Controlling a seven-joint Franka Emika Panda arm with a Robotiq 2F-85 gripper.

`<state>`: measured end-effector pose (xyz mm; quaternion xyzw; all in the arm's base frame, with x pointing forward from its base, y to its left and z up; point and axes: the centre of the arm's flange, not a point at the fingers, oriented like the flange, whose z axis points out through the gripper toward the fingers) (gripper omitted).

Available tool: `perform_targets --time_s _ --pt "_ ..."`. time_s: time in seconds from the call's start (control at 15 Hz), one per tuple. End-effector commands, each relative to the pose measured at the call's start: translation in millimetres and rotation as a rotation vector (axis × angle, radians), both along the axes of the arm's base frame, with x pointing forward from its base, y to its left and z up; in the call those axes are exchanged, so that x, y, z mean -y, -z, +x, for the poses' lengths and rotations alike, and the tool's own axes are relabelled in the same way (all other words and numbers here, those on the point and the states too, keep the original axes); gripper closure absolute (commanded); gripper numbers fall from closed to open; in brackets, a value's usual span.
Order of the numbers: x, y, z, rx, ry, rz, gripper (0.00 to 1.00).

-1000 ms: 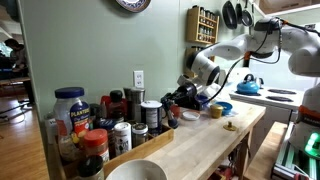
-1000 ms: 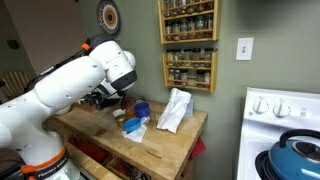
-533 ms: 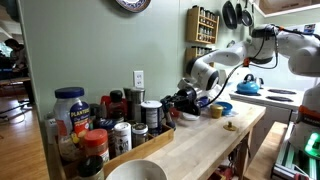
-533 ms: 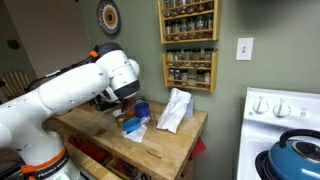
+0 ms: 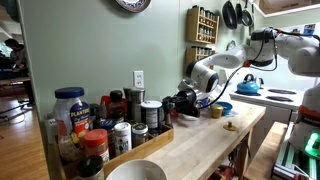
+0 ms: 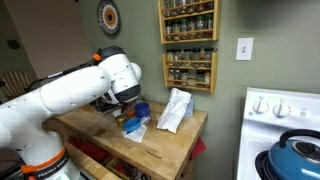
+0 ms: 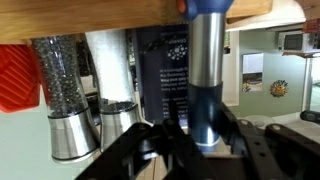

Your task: Pick up the flash light and place it standing with the light facing downwards on the table

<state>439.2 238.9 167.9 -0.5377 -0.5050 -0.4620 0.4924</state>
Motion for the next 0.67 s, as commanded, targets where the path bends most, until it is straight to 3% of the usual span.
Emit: perform_targets --time_s 0.0,0.2,0.6 --pt "6 7 2 -0.005 0.001 0.009 0.27" --pt "7 3 1 -0.002 -0.002 -0.001 0.03" --pt "16 -31 -5 0.005 -0.021 -0.064 0.00"
